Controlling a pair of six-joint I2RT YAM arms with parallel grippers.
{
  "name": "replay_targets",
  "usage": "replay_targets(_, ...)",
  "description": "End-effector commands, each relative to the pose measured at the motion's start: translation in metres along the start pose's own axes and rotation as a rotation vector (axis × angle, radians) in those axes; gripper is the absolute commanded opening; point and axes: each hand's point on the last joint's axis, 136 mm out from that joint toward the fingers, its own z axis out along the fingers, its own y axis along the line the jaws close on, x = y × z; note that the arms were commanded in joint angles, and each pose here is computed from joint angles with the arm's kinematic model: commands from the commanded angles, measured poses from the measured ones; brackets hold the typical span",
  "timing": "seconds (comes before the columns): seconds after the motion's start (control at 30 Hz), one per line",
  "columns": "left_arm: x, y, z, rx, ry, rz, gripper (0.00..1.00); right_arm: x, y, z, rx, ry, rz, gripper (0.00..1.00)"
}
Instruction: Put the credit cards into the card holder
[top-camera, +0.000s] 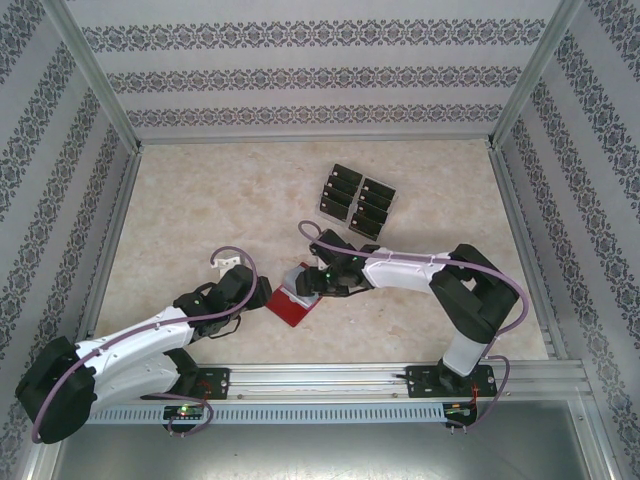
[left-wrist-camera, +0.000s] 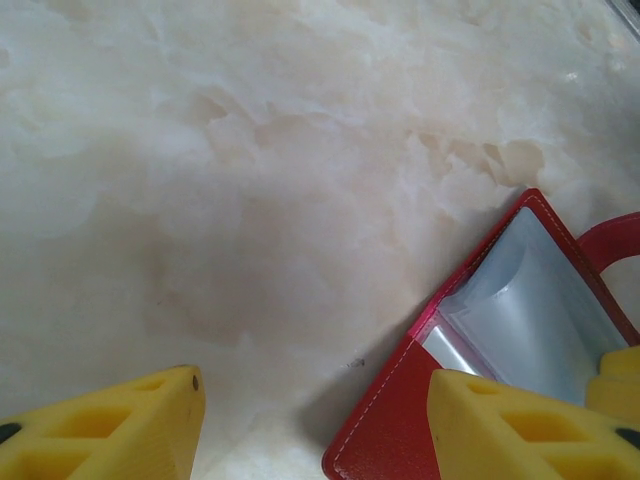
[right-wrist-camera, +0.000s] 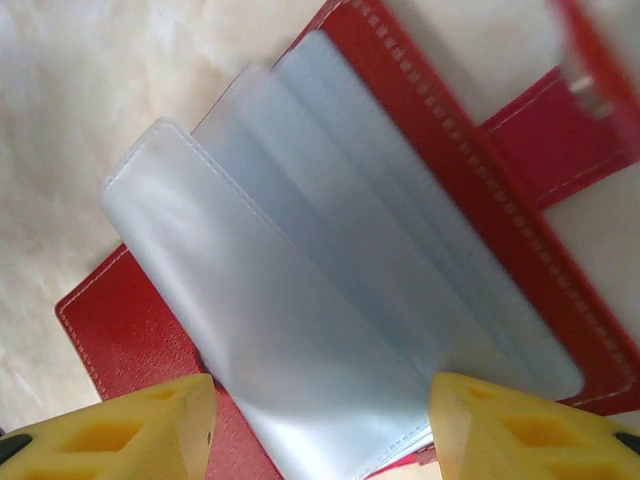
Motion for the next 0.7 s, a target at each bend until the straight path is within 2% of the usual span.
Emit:
replay_targets(0.0,-0.011,-0.009,-0.002,0.024,-0.028,-0.010,0.61,0.007,0.014,0.001,-0.028,0.027,-0.016,0.59)
replay_targets(0.4,-0.029,0.005,-0.001,0.031,-0.031,-0.085,0.62,0.022,0.053,0.006,-0.082,0.065,-0.071,0.58)
replay_targets(0.67,-0.035,0.007,0.007,0.045,0.010,-0.099,0.62,0.028,0.071,0.018,-0.095,0.093,-0.090,0.59)
